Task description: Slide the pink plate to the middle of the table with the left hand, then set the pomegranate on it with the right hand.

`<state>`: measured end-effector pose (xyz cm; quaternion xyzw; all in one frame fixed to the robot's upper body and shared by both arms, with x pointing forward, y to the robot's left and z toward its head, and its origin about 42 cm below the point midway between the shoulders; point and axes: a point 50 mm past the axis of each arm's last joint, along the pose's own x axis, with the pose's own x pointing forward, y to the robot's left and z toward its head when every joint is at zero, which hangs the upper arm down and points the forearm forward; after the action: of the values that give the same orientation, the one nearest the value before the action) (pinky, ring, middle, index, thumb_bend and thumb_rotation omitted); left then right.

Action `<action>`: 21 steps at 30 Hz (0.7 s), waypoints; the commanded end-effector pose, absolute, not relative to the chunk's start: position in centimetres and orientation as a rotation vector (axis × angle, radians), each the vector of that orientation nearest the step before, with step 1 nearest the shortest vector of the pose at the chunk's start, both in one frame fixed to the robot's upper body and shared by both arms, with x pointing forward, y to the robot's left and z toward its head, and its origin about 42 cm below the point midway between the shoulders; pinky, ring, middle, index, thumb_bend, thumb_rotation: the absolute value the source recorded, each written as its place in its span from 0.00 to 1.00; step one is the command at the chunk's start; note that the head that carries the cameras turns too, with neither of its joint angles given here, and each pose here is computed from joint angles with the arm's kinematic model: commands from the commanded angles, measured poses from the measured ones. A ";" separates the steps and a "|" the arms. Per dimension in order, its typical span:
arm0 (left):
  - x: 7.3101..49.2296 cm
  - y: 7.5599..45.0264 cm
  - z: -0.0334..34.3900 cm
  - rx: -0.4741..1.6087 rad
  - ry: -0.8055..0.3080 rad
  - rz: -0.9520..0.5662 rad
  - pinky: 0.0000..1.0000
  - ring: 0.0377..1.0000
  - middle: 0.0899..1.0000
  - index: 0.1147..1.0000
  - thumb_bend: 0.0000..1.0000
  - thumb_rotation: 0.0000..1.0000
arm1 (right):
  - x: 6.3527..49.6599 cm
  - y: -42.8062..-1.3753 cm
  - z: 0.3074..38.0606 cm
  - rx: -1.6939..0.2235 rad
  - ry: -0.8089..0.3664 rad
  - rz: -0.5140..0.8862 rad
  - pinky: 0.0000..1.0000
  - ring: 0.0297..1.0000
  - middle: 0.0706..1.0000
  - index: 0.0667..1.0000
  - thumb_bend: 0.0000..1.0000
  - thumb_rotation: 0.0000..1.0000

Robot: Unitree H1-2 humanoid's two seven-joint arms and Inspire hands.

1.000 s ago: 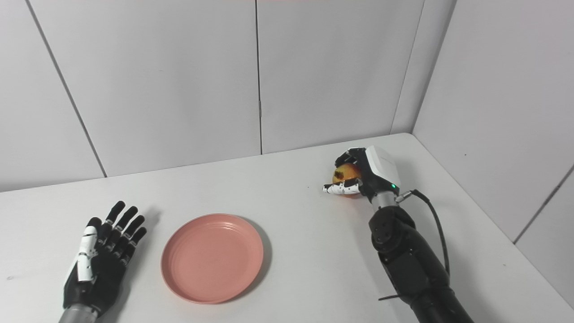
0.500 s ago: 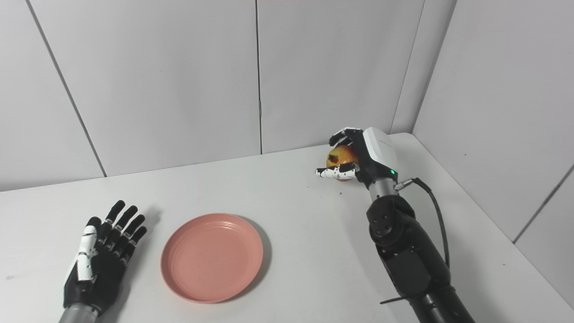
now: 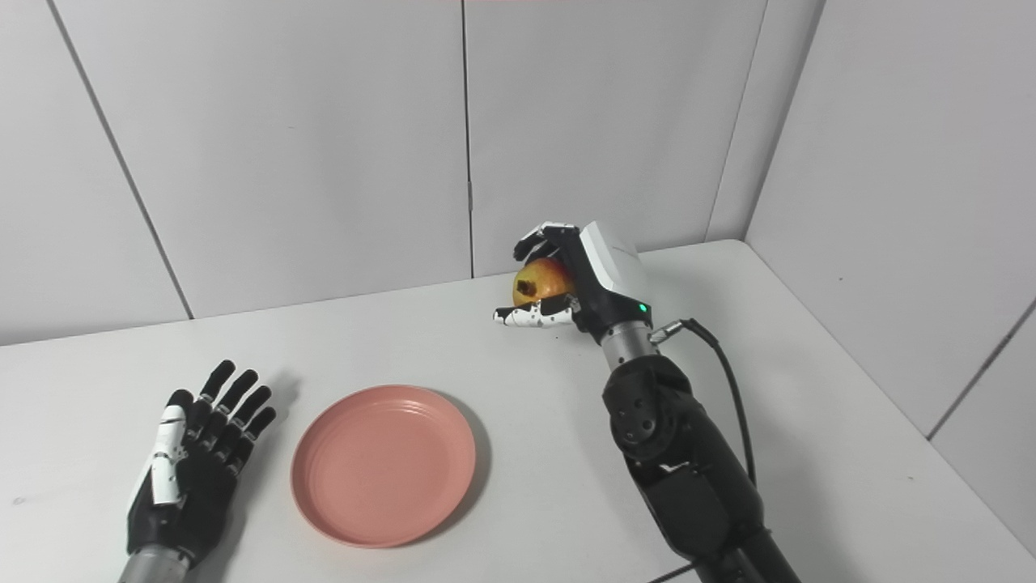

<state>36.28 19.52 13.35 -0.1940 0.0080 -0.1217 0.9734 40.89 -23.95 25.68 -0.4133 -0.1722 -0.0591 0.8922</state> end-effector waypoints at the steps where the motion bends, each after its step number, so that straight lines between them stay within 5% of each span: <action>1: 35.9 19.2 12.7 -0.377 0.054 -0.236 0.93 0.92 0.92 0.91 0.39 1.00 | 41.1 -23.3 28.5 -0.854 -0.459 -0.144 0.35 0.41 0.41 0.49 0.52 0.00; 21: 35.3 17.2 13.2 -0.348 0.060 -0.199 0.90 0.90 0.89 0.88 0.41 1.00 | 40.0 -14.5 26.6 -0.822 -0.530 0.040 0.37 0.40 0.41 0.48 0.53 0.00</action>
<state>35.68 17.84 13.64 -0.1753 0.0099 -0.1001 0.9794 39.88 -15.57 24.23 -0.4037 -0.1959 0.0199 0.8935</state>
